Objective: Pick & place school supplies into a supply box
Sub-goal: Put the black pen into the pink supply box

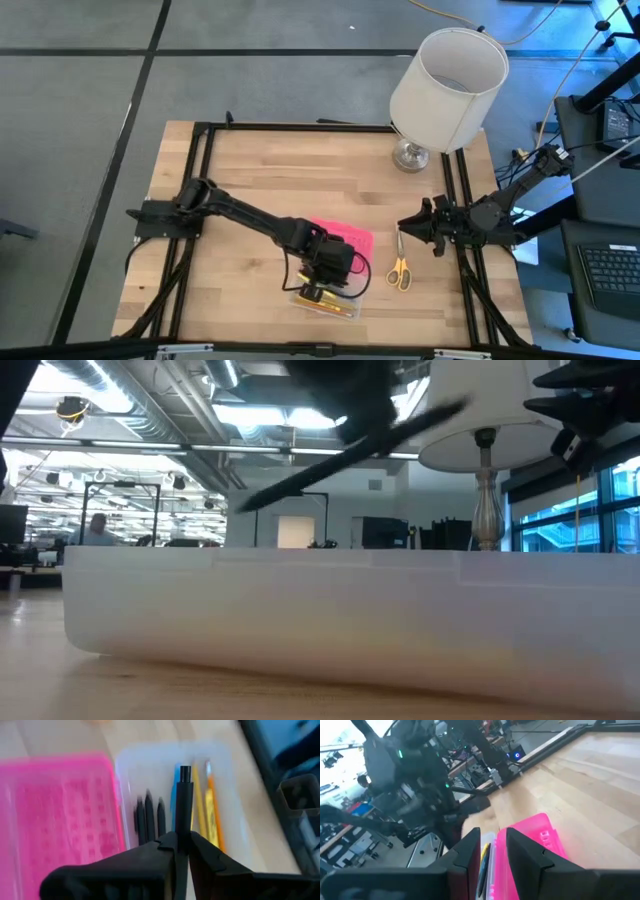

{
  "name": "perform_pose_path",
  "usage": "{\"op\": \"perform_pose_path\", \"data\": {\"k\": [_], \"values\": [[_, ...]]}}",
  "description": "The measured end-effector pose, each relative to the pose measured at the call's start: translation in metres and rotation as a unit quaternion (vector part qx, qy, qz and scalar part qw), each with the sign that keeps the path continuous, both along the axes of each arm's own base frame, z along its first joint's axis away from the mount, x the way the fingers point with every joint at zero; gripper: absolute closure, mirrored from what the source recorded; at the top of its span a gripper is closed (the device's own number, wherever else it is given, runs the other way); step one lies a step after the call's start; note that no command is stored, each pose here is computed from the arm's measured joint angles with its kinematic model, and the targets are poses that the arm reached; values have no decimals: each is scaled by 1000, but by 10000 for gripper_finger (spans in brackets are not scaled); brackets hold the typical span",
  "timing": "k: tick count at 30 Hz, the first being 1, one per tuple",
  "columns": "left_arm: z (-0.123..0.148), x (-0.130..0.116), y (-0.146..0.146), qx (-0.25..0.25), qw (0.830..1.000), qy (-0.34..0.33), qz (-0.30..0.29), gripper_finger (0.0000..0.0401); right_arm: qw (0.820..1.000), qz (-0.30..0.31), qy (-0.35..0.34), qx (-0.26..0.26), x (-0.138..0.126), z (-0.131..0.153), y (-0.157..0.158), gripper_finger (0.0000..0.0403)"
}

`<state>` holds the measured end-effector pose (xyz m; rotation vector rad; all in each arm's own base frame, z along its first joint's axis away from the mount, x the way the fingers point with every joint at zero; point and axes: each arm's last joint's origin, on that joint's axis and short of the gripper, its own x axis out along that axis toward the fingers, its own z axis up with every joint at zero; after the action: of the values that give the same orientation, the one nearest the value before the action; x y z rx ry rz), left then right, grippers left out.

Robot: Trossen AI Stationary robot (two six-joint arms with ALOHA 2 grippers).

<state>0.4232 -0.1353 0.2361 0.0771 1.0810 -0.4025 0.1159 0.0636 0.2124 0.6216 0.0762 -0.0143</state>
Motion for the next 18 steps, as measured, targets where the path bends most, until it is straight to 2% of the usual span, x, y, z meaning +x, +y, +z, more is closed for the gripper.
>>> {"op": "perform_pose_path", "data": {"k": [12,18], "values": [[-64,9,-10,34,996,80,-23,381,999,-5,7,36,1,-2,1,305],[-81,12,-9,52,994,93,-20,381,999,-7,5,37,1,-1,1,305]]}}
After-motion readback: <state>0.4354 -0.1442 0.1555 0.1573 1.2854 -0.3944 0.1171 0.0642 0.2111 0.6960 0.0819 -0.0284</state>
